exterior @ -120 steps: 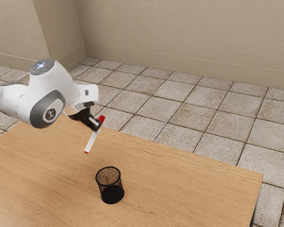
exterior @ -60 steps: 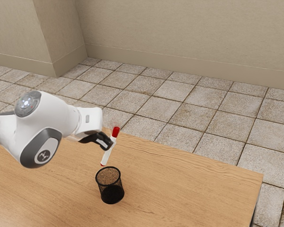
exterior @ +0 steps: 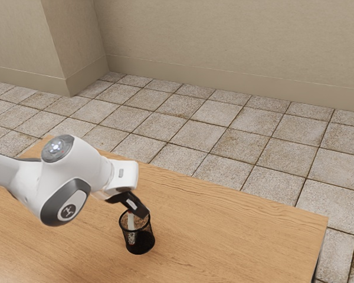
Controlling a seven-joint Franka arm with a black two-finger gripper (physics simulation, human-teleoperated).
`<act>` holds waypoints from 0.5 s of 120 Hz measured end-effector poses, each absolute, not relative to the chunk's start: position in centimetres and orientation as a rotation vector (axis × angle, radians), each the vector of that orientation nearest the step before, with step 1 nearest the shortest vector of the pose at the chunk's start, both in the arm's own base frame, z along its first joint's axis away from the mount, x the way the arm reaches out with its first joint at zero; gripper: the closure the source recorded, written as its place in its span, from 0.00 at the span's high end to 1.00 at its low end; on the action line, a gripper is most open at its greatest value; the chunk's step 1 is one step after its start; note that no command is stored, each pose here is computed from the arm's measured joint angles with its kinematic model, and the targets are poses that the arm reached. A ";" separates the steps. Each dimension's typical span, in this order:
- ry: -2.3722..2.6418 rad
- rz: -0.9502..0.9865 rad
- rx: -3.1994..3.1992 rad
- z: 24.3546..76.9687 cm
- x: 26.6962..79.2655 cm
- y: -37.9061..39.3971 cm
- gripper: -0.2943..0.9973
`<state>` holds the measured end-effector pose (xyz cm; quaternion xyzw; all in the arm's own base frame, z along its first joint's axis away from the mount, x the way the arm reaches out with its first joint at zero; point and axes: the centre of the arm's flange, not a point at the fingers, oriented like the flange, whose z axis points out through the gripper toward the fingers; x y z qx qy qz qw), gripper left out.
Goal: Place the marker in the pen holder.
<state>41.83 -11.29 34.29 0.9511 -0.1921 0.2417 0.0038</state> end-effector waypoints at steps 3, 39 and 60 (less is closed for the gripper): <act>-0.601 0.754 2.982 34.4 42.1 -11.3 0.61; -0.477 0.596 3.030 52.8 57.5 -10.4 0.73; -0.298 0.349 3.127 61.9 58.2 -5.4 0.75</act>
